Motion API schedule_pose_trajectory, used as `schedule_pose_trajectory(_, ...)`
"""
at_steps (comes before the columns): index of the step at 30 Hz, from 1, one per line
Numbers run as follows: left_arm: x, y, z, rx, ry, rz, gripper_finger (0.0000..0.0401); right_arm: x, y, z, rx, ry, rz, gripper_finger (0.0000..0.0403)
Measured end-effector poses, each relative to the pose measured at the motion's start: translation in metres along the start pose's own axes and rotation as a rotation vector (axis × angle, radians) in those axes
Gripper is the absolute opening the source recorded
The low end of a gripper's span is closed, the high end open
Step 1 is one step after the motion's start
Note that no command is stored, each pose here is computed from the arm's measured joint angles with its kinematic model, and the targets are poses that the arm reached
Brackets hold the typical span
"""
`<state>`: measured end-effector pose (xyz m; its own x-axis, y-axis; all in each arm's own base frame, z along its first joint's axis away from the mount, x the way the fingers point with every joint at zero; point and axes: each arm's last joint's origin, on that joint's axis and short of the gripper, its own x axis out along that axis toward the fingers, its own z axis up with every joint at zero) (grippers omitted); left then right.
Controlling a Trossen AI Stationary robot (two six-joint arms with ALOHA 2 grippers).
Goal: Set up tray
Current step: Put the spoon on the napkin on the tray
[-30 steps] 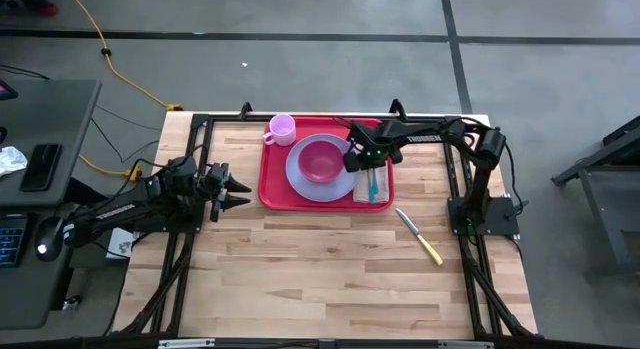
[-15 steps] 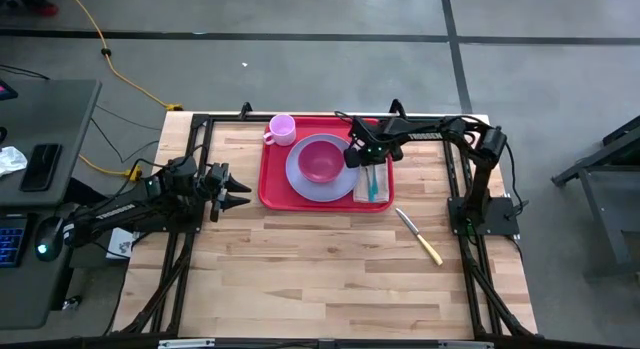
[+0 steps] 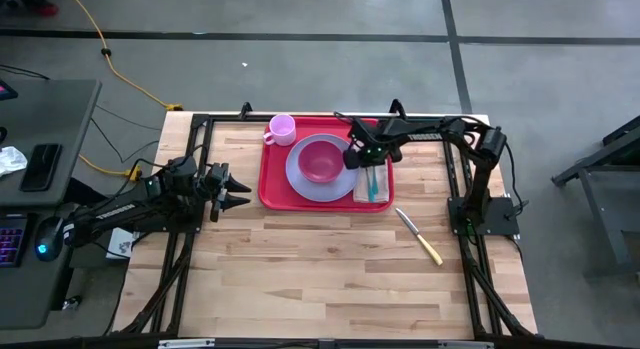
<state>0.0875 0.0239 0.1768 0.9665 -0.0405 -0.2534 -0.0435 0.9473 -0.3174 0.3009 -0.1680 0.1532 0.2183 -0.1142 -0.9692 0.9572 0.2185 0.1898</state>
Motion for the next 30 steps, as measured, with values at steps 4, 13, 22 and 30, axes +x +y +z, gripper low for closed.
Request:
schedule_pose_trajectory(4, 0.0, 0.0, 0.0, 0.0, 0.0, 0.0, 0.0211, 0.0, 0.0004, -0.0004, 0.0, 0.011, 0.009, 0.0082)
schedule_pose_trajectory(13, 0.0, 0.0, 0.0, 0.0, 0.0, 0.0, 0.0211, 0.0, -0.0003, 0.0005, 0.0, -0.015, -0.012, 0.0082)
schedule_pose_trajectory(22, 0.0, 0.0, 0.0, 0.0, 0.0, 0.0, 0.0211, 0.0, 0.0001, 0.0011, -0.005, -0.023, -0.009, 0.0082)
schedule_pose_trajectory(30, 0.0, 0.0, 0.0, 0.0, 0.0, 0.0, 0.0211, 0.0, 0.0004, 0.0019, -0.005, -0.038, -0.012, 0.0082)
